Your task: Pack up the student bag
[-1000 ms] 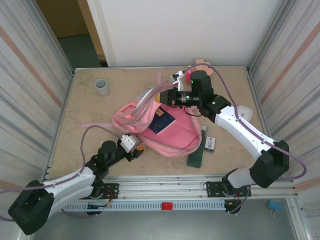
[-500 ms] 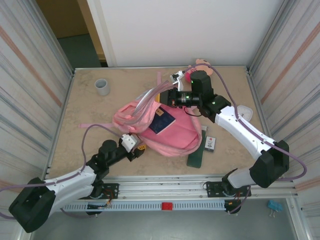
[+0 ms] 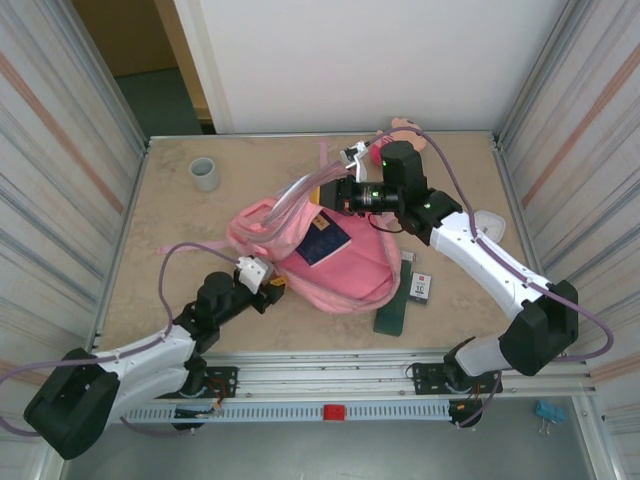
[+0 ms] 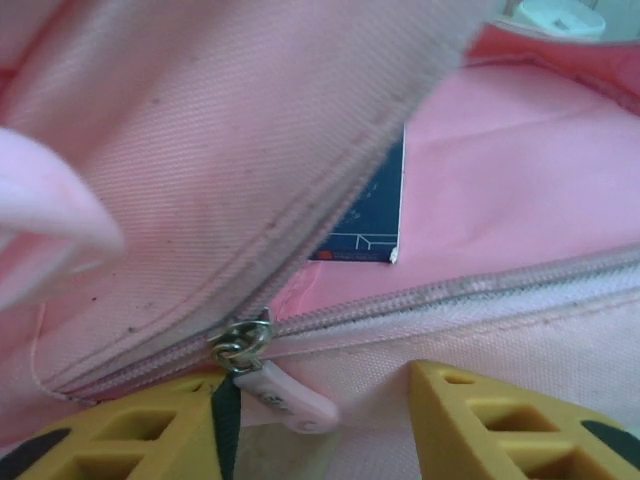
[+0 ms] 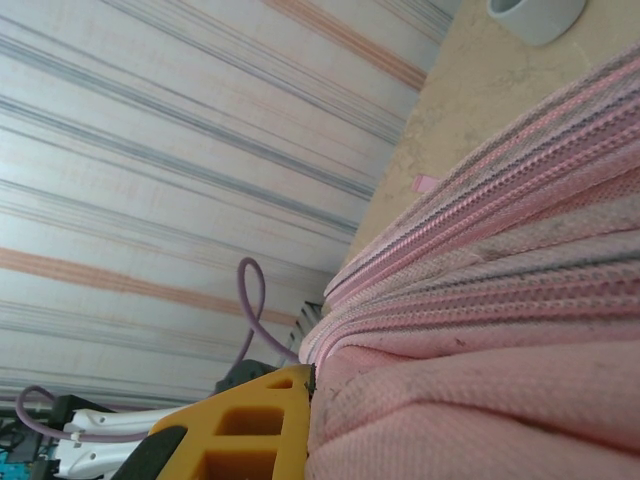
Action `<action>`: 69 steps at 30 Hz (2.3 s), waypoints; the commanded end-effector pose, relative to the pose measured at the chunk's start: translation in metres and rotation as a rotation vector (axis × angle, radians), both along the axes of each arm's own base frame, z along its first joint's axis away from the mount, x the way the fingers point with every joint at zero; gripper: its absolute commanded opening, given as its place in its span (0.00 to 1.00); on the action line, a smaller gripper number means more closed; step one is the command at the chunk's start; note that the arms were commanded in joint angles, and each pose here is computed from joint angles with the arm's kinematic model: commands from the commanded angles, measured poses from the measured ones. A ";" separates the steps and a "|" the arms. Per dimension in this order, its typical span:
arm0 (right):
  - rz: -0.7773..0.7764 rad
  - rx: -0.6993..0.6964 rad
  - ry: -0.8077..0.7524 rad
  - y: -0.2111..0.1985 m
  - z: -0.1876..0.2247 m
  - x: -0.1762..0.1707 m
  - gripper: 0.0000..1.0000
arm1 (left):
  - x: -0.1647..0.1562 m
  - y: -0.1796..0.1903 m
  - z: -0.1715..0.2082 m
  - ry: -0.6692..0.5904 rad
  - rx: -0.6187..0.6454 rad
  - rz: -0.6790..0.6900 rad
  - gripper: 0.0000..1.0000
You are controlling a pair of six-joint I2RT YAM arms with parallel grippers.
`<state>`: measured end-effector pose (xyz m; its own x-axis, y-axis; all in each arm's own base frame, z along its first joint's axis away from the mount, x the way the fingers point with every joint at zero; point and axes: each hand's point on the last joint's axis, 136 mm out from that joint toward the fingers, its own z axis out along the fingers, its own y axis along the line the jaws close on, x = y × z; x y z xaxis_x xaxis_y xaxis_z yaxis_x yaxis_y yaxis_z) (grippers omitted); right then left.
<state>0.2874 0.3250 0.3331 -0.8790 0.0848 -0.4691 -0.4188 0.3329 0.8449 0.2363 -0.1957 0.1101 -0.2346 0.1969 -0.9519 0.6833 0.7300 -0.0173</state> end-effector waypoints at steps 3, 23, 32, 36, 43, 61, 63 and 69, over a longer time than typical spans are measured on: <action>0.035 0.110 -0.167 -0.002 0.057 -0.011 0.01 | 0.006 -0.013 0.033 -0.038 -0.123 -0.029 0.21; -0.079 0.102 -0.137 -0.007 0.042 0.008 0.00 | -0.006 -0.020 0.034 0.004 -0.129 -0.097 0.14; -0.128 0.072 -0.130 -0.002 0.028 0.015 0.00 | -0.015 -0.052 0.047 0.022 -0.182 -0.255 0.05; -0.207 0.029 -0.104 -0.011 0.005 0.035 0.00 | -0.026 -0.064 0.053 0.029 -0.187 -0.322 0.03; -0.296 -0.039 -0.054 -0.042 -0.025 0.039 0.15 | 0.007 -0.016 0.022 0.124 -0.076 0.013 0.00; -0.233 -0.739 -0.588 -0.128 -0.076 -0.083 0.78 | 0.001 -0.009 0.009 0.200 -0.057 -0.023 0.00; -0.199 -0.776 -0.708 -0.129 -0.072 -0.087 0.79 | 0.001 -0.009 0.010 0.196 -0.057 -0.021 0.00; 0.160 -0.828 -1.002 -0.078 -0.113 -0.104 0.83 | 0.001 -0.009 0.010 0.196 -0.056 -0.026 0.00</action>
